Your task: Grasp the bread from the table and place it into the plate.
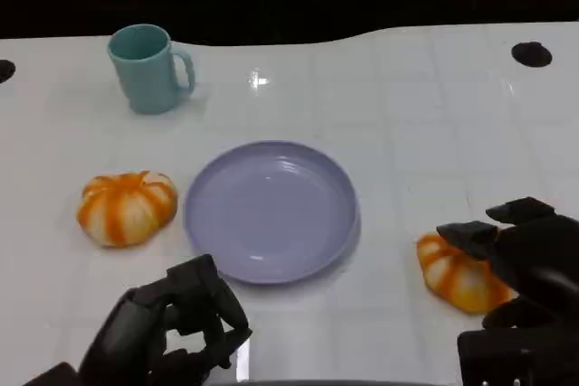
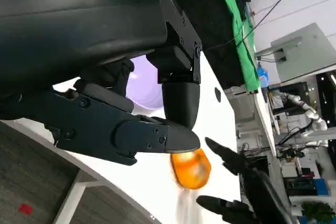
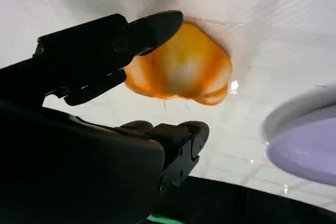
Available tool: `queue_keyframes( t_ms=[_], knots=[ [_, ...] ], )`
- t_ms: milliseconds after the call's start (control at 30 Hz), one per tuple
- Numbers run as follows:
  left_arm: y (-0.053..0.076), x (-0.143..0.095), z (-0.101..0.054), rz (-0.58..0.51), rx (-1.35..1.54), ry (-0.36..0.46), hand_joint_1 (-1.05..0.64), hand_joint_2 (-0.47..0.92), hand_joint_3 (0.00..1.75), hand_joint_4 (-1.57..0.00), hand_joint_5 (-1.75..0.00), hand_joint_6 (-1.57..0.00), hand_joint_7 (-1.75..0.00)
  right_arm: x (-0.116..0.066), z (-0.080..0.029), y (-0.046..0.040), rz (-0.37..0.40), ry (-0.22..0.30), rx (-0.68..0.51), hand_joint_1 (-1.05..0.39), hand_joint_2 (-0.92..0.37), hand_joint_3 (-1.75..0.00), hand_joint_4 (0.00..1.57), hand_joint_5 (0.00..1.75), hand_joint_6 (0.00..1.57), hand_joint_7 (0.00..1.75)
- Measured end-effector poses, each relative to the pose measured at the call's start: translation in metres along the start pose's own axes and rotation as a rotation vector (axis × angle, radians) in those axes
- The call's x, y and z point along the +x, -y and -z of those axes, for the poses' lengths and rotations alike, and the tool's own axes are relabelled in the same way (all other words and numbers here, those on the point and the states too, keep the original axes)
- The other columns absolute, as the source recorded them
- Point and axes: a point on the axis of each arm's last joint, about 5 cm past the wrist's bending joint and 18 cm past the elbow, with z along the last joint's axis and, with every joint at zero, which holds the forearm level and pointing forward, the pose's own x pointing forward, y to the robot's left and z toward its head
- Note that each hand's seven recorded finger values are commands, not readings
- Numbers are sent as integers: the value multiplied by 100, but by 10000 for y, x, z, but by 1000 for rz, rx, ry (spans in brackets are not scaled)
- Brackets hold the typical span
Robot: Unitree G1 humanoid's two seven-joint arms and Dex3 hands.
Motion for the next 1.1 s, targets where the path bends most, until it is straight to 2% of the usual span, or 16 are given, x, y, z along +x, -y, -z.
queue_keyframes(
  t_ms=[167,267,300,333,367,400,433,467,500,533,567,633,733,867,1000,1100],
  knots=[
    [2,0,-1,1,0,0,-54,92,33,-68,-175,-59,-155,127,22,-77,-33,-5,-14,-56,-86,0,26,21,37,1],
    [3,2,-1,2,-1,-1,-53,92,33,-67,-175,-59,-155,203,33,-137,-32,0,-8,-38,-89,0,56,19,56,5],
    [5,3,-1,2,-2,-2,-53,92,33,-67,-175,-59,-155,234,34,-164,-24,6,3,-31,-90,-1,70,24,64,7],
    [5,3,0,2,-2,-3,-53,92,33,-67,-175,-59,-155,262,35,-185,-12,14,18,-23,-91,-3,82,40,76,7],
    [6,4,-1,3,-2,-3,-53,92,33,-67,-175,-59,-156,287,37,-197,4,22,39,-17,-92,-4,83,80,89,8],
    [8,5,-1,3,-1,-3,-54,92,33,-67,-175,-59,-156,312,43,-205,20,29,61,-12,-92,-10,91,123,112,16],
    [10,6,-1,4,1,-3,-54,92,33,-67,-175,-59,-156,338,51,-217,38,38,85,-11,-91,-16,93,141,121,22],
    [11,8,-1,4,1,-3,-54,92,34,-67,-175,-59,-156,359,62,-230,56,48,101,-11,-89,-25,91,157,121,39],
    [12,8,-1,3,1,-3,-54,92,34,-67,-175,-59,-156,382,75,-236,74,56,115,-11,-84,-37,91,165,111,71],
    [13,8,-1,3,1,-3,-53,92,34,-67,-175,-59,-156,400,85,-240,91,65,119,-11,-74,-54,91,171,94,117],
    [14,8,-1,3,1,-3,-53,92,34,-67,-175,-59,-156,416,95,-249,111,74,120,-11,-70,-62,91,173,84,139],
    [14,7,-1,2,1,-3,-53,92,34,-67,-175,-59,-156,438,112,-274,150,86,122,-10,-60,-75,92,174,73,165],
    [14,8,-1,2,1,-2,-54,92,34,-67,-175,-58,-156,446,130,-320,203,106,135,-9,-51,-91,89,175,68,173],
    [17,10,-1,3,0,-2,-54,92,33,-67,-175,-59,-156,448,141,-330,255,106,172,-8,-43,-111,90,175,71,169],
    [21,16,-1,5,-1,-1,-54,92,33,-68,-175,-60,-155,480,103,-272,350,125,241,-8,-39,-118,92,175,71,172],
    [20,25,-4,6,0,2,-54,92,32,-69,-175,-60,-155,511,50,-183,409,154,288,-8,-35,-116,93,175,69,174]
  ],
)
